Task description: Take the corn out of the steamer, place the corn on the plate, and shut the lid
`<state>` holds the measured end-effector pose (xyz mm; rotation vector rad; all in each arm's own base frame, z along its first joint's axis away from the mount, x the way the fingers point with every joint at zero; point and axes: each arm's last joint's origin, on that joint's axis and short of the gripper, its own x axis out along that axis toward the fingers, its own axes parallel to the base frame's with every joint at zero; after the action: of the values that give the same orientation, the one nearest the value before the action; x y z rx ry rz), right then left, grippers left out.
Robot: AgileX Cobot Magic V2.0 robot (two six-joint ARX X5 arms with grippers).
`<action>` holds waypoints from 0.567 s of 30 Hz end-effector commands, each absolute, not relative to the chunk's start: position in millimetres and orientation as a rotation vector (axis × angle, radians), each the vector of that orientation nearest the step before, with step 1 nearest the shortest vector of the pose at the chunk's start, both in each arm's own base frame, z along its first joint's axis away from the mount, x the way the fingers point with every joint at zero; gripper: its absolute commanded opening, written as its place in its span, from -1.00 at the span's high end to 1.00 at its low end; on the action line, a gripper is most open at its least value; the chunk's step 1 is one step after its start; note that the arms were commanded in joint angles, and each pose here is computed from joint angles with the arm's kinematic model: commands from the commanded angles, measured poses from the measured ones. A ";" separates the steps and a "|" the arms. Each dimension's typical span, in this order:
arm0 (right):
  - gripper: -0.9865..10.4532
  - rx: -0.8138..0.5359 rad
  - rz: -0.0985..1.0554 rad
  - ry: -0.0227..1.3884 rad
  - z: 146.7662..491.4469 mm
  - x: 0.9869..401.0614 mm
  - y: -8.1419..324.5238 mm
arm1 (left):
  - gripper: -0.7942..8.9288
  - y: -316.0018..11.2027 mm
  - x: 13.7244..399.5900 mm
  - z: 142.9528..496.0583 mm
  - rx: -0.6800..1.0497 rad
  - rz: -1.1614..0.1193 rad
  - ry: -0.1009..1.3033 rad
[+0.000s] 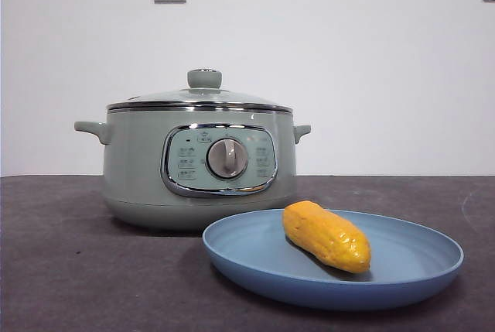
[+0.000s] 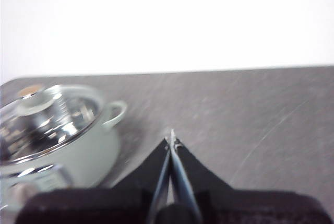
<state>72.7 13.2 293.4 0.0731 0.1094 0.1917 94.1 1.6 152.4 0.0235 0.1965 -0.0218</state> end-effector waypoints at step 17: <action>0.82 0.057 0.125 0.072 167.3 94.2 10.5 | 0.84 1.8 94.6 148.5 0.013 -0.021 0.204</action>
<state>93.7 10.6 170.4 0.0635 0.0697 0.1286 94.1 1.5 152.4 0.0235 0.1965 -0.0225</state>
